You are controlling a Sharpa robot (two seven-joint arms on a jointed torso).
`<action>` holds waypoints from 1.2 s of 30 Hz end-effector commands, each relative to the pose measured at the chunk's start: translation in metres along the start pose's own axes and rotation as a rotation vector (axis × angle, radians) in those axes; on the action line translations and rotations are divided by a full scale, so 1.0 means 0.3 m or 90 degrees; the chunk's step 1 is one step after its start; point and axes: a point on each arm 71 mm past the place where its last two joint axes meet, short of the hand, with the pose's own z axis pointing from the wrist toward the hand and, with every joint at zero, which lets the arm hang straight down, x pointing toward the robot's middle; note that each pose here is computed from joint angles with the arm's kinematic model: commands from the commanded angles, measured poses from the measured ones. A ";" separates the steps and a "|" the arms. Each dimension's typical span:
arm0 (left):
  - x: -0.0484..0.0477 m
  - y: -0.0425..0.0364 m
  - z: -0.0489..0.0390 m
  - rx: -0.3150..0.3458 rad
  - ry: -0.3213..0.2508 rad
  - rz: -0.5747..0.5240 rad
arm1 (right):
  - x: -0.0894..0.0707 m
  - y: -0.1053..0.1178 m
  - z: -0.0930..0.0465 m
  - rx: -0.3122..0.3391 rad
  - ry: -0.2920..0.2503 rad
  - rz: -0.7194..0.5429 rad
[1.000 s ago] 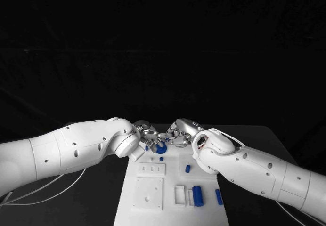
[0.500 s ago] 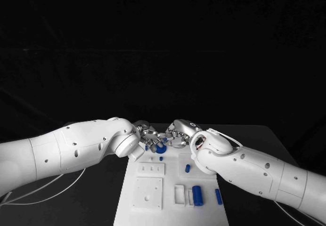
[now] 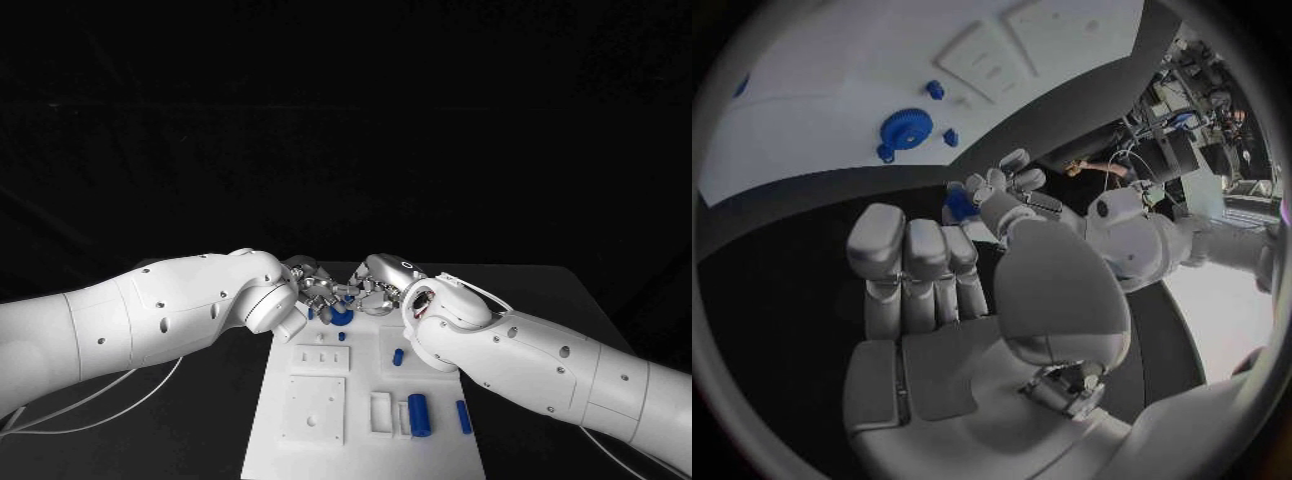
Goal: Assemble the parts on the task board
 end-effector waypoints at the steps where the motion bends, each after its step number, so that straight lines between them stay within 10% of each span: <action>1: 0.013 -0.022 -0.001 0.017 0.010 0.005 | 0.014 0.009 -0.001 -0.006 0.016 -0.008; 36: -0.004 -0.003 -0.006 0.009 0.002 0.025 | 0.013 -0.005 -0.005 -0.002 0.016 -0.011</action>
